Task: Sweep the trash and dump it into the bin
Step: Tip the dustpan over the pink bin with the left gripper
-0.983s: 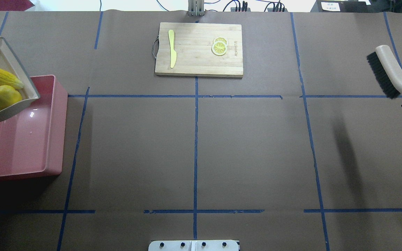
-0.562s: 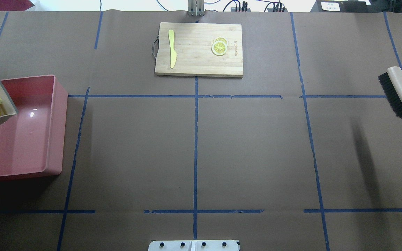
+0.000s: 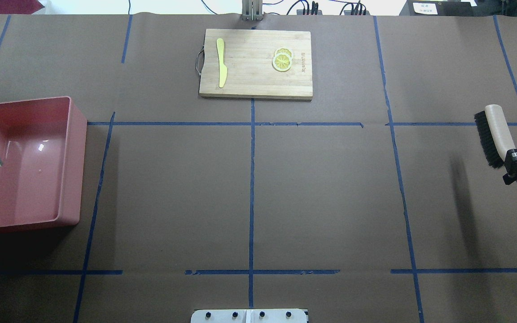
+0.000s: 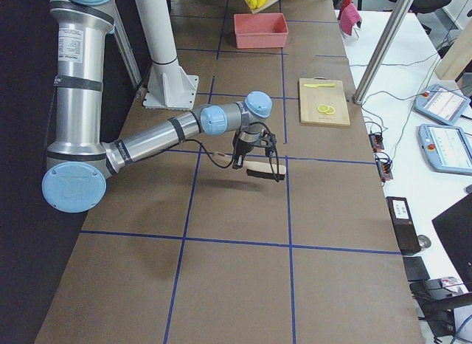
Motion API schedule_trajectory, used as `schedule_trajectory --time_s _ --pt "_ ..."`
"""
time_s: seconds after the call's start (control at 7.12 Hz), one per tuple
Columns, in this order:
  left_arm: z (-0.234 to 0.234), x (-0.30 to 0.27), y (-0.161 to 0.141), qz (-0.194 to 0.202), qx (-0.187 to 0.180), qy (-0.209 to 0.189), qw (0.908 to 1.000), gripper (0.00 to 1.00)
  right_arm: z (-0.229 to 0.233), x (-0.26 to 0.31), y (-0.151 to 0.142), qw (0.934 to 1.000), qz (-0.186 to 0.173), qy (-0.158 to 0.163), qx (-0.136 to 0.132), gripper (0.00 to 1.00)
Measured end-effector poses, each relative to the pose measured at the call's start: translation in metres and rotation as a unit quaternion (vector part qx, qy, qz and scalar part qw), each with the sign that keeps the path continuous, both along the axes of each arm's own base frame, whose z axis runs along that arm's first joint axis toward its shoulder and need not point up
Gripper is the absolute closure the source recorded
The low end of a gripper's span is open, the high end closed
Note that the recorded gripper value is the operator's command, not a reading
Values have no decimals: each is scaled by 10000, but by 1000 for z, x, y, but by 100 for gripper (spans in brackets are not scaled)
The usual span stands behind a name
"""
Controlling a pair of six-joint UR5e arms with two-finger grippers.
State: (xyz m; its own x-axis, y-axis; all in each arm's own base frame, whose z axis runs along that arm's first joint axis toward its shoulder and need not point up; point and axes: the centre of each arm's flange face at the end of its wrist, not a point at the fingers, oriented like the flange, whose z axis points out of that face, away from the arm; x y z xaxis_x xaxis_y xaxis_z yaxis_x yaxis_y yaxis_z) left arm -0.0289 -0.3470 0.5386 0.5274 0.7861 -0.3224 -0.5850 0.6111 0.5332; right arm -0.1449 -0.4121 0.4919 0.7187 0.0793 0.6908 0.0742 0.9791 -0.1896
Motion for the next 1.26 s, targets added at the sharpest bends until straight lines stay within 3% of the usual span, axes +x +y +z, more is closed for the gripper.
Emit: schedule_trajectory --time_s 0.7,0.98,1.26 --pt "-45 30 -9 537 -172 -1353 9892 100 26 -7 14 9999 21 28 -148 99" --pt "-78 34 -11 723 -313 -2090 9747 100 27 -7 14 9999 8 31 -156 99" --pt "-100 36 -7 877 -420 -2506 9632 100 28 -8 14 9999 5 38 -165 99"
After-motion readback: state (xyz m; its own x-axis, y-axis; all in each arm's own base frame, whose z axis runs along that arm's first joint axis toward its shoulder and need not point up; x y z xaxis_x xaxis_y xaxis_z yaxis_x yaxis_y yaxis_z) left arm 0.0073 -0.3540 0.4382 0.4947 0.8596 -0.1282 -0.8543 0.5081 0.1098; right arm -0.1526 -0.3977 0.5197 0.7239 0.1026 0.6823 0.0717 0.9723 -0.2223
